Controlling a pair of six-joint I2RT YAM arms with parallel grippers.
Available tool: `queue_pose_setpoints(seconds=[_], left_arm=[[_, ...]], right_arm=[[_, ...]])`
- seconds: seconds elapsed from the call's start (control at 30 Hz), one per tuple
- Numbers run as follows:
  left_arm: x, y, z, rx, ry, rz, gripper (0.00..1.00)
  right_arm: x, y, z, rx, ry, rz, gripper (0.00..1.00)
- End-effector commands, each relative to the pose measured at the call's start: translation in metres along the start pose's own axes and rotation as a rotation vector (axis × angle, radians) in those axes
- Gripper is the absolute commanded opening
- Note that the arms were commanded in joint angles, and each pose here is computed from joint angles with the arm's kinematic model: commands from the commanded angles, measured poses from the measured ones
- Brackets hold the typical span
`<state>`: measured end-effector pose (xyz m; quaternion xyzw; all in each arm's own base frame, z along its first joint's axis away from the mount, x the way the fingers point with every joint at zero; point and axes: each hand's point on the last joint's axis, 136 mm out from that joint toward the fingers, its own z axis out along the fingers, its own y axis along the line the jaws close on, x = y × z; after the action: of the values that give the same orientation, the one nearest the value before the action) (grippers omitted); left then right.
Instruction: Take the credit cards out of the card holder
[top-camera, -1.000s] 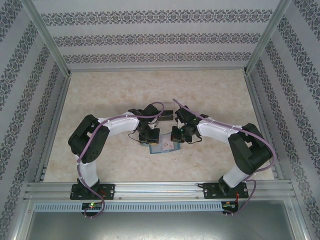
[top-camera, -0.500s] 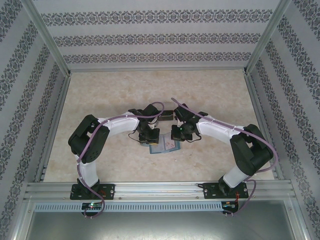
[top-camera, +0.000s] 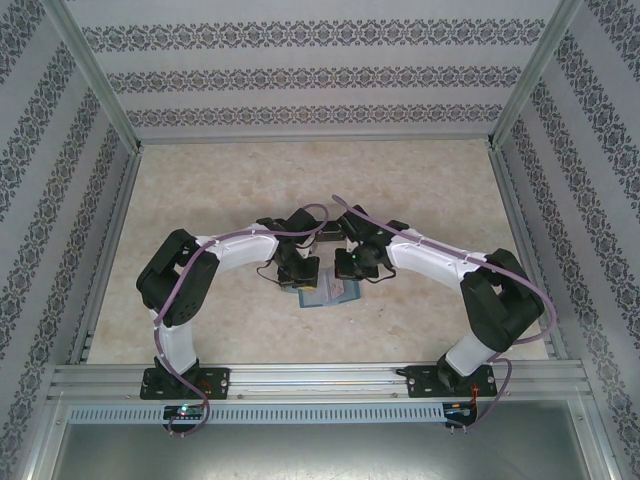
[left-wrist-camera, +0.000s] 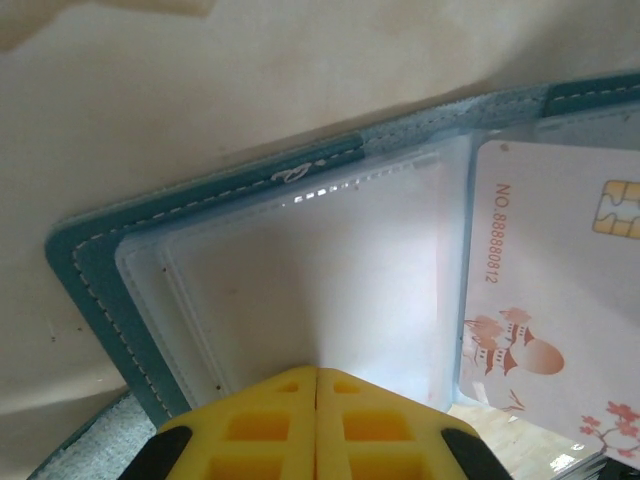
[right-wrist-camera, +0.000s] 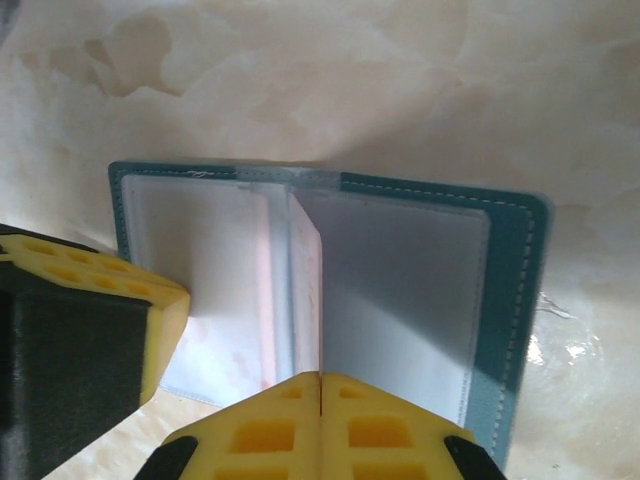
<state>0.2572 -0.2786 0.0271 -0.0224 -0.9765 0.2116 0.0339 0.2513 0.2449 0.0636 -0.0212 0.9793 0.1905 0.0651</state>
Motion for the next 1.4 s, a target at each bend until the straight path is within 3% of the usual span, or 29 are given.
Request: queue_pose_setpoints(seconds=[0.0, 0.33, 0.93, 1.37], left_arm=[[0.015, 0.014, 0.012, -0.068, 0.065, 0.004, 0.06], [0.014, 0.013, 0.012, -0.065, 0.063, 0.006, 0.07], [0.009, -0.001, -0.001, -0.025, 0.035, 0.014, 0.08], [0.0, -0.005, -0.018, -0.011, -0.054, 0.02, 0.08]], right_arm=[[0.001, 0.005, 0.002, 0.013, 0.007, 0.008, 0.08], [0.005, 0.017, 0.01, -0.013, 0.033, 0.005, 0.13], [0.002, 0.017, 0.0, 0.0, 0.009, -0.007, 0.09], [-0.002, 0.016, -0.017, -0.001, -0.011, -0.064, 0.07]])
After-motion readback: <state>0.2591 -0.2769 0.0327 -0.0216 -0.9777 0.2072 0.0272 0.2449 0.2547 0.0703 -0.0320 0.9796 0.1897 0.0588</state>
